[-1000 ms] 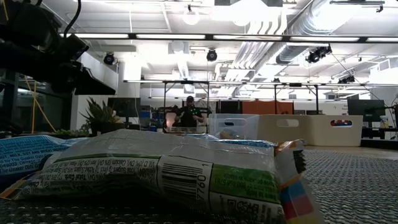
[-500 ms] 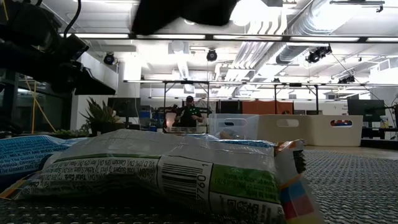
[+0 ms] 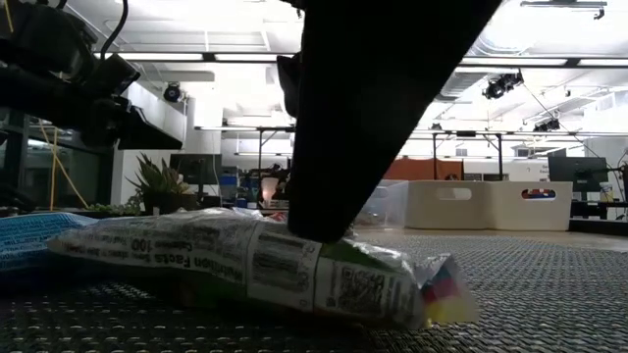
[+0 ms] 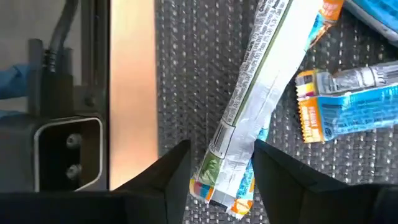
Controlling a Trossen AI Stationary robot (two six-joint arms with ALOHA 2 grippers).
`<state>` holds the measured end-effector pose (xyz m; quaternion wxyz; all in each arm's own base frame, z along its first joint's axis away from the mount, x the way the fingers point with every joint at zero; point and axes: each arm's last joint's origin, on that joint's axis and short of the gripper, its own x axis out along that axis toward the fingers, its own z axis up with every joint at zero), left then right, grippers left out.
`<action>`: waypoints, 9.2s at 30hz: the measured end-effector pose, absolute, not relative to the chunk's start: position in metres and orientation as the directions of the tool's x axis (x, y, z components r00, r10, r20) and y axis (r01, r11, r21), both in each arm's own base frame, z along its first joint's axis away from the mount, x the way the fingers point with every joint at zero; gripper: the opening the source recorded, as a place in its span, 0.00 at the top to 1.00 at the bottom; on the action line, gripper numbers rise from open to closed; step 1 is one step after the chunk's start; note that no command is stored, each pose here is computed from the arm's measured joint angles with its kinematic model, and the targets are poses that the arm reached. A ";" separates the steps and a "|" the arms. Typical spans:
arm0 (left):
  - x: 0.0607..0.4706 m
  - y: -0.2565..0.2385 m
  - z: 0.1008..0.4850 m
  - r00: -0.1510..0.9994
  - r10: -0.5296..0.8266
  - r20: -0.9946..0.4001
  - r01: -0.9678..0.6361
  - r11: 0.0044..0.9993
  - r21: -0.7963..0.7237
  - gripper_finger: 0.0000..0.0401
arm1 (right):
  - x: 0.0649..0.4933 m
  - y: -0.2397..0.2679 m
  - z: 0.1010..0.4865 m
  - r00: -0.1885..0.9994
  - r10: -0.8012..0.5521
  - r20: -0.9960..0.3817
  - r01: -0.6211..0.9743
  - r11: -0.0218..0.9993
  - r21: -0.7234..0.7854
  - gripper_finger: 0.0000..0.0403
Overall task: Pick and place Granola Bars by type
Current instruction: Put the yellow granola bar into the transparent bin, then put the red granola bar into the gray bin
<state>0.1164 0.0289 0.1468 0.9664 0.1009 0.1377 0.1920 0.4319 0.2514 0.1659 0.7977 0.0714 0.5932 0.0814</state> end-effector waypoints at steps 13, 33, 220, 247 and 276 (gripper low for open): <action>0.116 0.029 0.147 0.889 0.399 -0.227 -0.343 0.906 0.248 1.00 | 0.435 0.251 0.167 0.339 0.176 -0.924 -0.065 0.984 0.163 0.62; 0.116 0.029 0.147 0.889 0.399 -0.227 -0.343 0.906 0.248 1.00 | 0.424 0.256 0.135 0.378 0.104 -0.920 -0.034 0.995 0.099 0.46; 0.116 0.029 0.147 0.888 0.399 -0.227 -0.343 0.906 0.248 1.00 | 0.322 -0.196 0.210 0.363 -0.290 -0.885 0.921 0.252 0.295 0.61; 0.116 0.029 0.147 0.889 0.399 -0.227 -0.343 0.906 0.248 1.00 | 0.321 -0.140 0.318 0.812 -0.188 -0.553 0.512 0.684 0.519 0.60; 0.116 0.029 0.147 0.888 0.399 -0.227 -0.344 0.906 0.248 1.00 | 0.347 -0.061 0.321 0.784 -0.353 -0.510 0.607 0.608 0.512 0.60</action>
